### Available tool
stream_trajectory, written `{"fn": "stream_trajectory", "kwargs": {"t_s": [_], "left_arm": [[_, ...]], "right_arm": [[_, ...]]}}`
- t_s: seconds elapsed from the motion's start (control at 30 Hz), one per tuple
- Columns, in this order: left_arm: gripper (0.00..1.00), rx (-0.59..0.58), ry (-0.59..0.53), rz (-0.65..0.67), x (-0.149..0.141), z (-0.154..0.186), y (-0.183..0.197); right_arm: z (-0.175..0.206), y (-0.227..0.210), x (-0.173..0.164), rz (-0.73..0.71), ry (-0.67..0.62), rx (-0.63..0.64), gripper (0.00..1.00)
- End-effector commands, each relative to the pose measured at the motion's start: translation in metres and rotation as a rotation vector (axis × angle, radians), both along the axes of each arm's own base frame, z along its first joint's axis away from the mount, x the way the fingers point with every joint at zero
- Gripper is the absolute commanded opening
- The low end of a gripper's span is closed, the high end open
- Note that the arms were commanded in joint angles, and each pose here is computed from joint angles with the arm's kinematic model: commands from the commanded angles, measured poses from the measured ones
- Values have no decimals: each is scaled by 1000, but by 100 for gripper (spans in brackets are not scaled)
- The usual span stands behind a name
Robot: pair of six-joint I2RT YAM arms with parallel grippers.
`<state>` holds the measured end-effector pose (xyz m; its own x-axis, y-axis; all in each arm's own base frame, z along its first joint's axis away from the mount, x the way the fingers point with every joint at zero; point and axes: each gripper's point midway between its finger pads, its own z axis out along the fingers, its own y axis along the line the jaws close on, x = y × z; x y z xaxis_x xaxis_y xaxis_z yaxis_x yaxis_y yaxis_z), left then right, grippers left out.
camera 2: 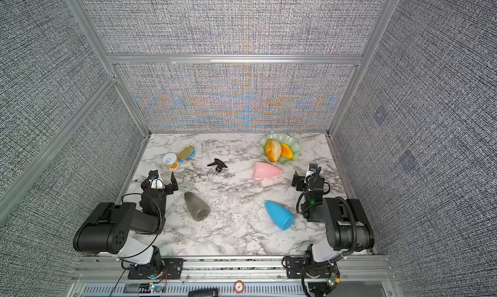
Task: Attach spray nozzles to spray bottles
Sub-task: Pick up the spray bottle from the center of the board.
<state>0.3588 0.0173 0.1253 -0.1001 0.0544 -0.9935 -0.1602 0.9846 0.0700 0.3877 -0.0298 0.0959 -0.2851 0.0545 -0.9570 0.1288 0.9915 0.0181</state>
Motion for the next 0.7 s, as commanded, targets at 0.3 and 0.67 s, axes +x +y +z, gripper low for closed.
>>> {"fn": "stream_trajectory", "kwargs": {"t_s": [0.3, 0.67], "left_arm": [[99, -3, -27, -8, 0, 6, -1], [99, -3, -25, -7, 0, 6, -1]], "right_arm": [[3, 0, 1, -3, -9, -8, 99], [3, 0, 0, -5, -7, -13, 99]]}}
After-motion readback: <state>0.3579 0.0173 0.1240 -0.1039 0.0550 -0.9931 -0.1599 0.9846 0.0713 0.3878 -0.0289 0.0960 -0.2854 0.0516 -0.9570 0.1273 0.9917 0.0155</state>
